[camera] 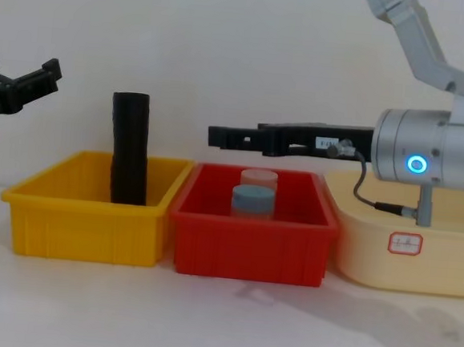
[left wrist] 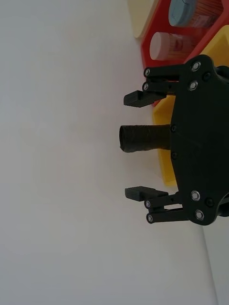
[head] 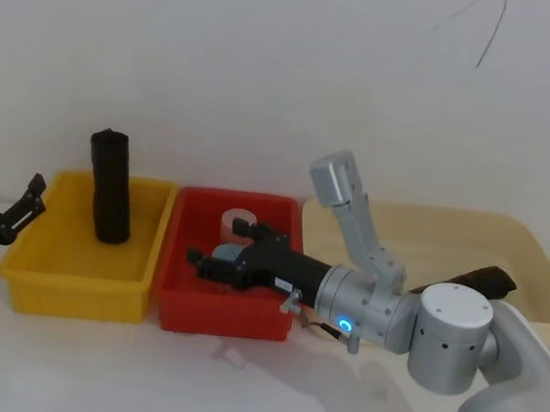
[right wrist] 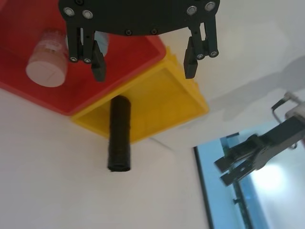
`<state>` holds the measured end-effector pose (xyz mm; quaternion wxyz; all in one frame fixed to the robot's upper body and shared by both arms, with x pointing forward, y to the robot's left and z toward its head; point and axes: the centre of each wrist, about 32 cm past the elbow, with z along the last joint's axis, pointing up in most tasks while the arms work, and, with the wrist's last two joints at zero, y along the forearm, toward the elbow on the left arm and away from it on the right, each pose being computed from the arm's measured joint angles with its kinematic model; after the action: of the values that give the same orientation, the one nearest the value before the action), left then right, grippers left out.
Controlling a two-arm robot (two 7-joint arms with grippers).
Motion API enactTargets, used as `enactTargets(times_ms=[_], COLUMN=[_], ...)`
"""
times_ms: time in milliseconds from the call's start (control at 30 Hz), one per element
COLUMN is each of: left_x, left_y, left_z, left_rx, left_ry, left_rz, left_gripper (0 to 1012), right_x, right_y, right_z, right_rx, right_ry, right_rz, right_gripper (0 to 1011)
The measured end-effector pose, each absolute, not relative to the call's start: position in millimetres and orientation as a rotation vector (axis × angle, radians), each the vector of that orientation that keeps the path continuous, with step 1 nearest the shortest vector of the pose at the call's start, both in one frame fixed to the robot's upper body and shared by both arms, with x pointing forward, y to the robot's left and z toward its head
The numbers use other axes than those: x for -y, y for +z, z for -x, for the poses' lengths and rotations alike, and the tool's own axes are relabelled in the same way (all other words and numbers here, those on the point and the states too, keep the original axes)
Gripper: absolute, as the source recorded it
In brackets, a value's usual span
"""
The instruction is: Pick up the garbage bag with the one hand and transfer it to the other hand.
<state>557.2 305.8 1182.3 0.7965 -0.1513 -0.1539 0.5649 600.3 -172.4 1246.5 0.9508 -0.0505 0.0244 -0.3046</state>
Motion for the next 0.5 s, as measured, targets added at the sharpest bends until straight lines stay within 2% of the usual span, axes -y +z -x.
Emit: enactTargets(times_ms=[500], left_x=[-308], left_y=[1181], left_z=[-555], left_rx=[0.33], left_ry=[1.226], left_rz=[0.32], left_gripper=[1002], right_x=[180], right_y=[1256], right_z=[-615], right_rx=[-0.095], right_ry=[-0.711], right_rz=[0.109], right_gripper=[1000])
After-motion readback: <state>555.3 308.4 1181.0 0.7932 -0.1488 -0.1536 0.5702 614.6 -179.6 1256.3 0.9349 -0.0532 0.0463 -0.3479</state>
